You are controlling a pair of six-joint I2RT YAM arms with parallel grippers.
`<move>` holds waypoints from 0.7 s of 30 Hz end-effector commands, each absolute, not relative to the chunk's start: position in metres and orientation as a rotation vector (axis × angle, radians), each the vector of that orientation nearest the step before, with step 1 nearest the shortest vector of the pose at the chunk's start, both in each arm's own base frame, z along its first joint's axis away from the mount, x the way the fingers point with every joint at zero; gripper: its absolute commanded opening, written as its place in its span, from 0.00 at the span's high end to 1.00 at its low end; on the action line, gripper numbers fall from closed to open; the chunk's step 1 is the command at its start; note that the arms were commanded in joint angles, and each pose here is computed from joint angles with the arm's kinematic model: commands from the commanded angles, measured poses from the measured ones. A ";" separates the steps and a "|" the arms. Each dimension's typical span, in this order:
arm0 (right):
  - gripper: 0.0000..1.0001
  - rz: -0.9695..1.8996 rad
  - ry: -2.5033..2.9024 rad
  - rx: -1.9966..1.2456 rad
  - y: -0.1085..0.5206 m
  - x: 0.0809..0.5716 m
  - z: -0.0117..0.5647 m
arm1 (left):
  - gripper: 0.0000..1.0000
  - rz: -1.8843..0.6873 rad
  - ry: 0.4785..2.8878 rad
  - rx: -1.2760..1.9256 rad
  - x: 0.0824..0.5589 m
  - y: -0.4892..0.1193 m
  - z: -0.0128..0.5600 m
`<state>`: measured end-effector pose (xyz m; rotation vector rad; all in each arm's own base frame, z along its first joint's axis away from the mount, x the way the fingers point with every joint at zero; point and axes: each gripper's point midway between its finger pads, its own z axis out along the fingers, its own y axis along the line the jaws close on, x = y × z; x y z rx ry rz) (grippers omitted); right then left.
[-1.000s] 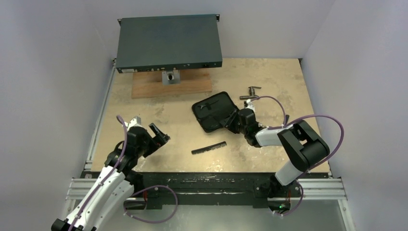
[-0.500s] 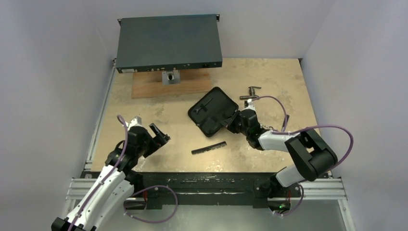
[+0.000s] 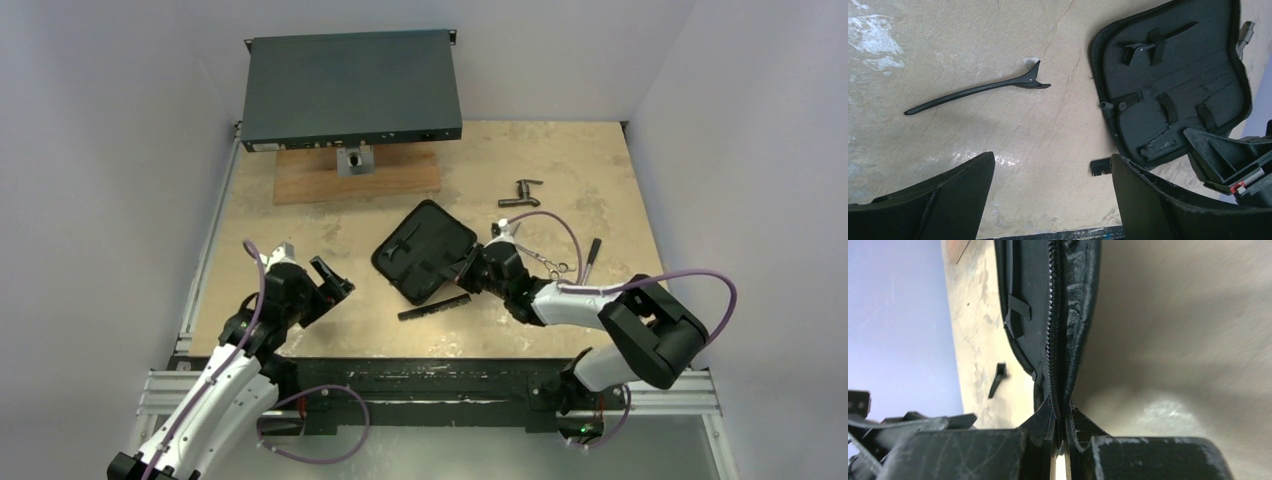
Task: Sort the hair-cutting tools
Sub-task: Place the hairdressing tool bag at the center of the board.
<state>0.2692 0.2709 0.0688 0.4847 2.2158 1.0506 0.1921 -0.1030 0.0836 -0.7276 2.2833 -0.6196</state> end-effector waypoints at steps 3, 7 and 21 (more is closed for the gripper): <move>1.00 1.210 2.126 0.629 0.300 0.261 0.089 | 0.14 -0.659 2.245 -0.730 0.198 -0.106 0.093; 1.00 1.266 2.147 0.670 0.312 0.254 0.083 | 0.14 -0.663 2.245 -0.738 0.198 -0.107 0.091; 0.34 1.074 2.263 0.518 0.295 0.238 0.064 | 0.14 -0.648 2.248 -0.741 0.200 -0.106 0.089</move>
